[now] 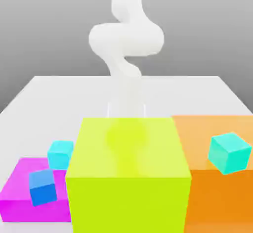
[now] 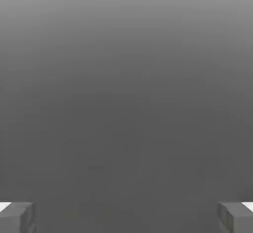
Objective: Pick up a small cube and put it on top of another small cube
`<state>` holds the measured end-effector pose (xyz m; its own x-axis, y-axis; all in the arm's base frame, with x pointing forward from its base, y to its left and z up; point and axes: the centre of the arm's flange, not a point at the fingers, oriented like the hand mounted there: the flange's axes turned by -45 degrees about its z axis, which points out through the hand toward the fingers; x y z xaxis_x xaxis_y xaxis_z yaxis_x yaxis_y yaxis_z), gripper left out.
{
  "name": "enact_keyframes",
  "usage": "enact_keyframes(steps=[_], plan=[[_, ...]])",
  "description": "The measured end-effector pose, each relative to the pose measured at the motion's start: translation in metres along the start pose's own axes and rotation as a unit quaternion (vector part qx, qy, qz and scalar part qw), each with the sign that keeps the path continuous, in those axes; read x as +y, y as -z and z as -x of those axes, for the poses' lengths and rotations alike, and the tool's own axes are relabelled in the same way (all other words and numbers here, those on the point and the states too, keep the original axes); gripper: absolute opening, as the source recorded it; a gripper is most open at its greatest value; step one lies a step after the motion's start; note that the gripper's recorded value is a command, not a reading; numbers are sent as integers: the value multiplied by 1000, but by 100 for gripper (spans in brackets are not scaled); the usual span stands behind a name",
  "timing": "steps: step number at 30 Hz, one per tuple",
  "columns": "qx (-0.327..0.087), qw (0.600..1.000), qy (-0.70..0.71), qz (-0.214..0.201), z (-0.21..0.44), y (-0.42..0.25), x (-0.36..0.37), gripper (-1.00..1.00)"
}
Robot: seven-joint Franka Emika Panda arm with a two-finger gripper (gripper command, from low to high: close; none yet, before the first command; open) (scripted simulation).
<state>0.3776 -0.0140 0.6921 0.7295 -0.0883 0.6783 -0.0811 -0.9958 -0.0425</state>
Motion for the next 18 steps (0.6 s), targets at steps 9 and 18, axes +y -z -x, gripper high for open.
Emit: enact_keyframes(steps=[9, 18], plan=[[-90, 985, -138, 53, -18, -135, 64, 0], [-168, 939, -278, 112, 11, -268, 153, 0]])
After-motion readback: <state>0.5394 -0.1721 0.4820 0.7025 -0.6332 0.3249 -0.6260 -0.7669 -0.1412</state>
